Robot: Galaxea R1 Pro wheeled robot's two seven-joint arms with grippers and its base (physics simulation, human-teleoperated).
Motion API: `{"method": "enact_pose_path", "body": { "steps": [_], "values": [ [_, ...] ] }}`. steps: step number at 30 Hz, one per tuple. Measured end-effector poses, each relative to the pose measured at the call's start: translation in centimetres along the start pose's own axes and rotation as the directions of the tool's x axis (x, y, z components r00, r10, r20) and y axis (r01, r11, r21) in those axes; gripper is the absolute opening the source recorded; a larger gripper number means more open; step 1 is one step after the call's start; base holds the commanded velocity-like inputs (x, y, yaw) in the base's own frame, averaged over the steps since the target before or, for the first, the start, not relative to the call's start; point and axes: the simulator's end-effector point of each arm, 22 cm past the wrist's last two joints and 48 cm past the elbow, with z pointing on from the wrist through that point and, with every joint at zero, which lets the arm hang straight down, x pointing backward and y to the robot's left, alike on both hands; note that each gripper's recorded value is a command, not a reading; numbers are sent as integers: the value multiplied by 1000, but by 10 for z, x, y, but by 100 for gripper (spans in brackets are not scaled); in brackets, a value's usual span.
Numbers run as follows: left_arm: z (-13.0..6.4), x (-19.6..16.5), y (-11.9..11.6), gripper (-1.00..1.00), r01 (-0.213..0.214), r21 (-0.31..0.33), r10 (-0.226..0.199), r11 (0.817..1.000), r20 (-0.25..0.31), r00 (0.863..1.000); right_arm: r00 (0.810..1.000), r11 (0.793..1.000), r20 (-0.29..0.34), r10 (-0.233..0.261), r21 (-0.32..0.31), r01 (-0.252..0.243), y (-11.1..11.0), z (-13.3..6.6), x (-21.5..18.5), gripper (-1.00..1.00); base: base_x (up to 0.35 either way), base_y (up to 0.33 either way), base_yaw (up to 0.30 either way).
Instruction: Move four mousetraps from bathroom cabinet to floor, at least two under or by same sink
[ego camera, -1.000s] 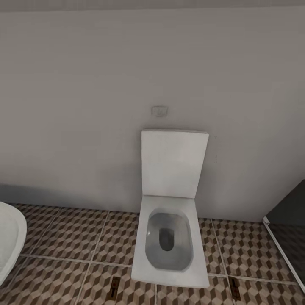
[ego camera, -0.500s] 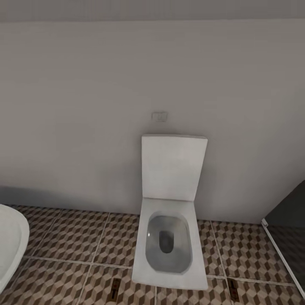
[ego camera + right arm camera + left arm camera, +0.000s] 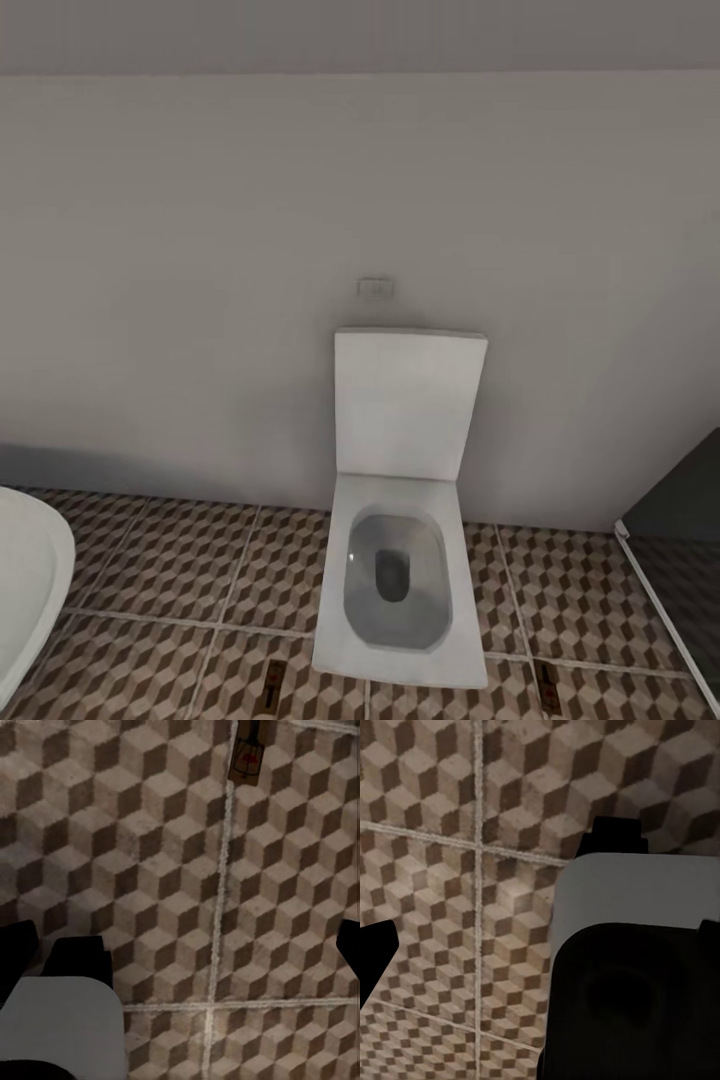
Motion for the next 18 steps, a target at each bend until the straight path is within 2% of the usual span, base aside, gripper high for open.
{"method": "enact_pose_path", "body": {
  "steps": [18],
  "values": [
    [-30,14,10,100,-5,-2,5,1000,-19,1000,1000,1000,-1,0,0,0,-6,-30,-11,100,0,0,0]
  ]
}}
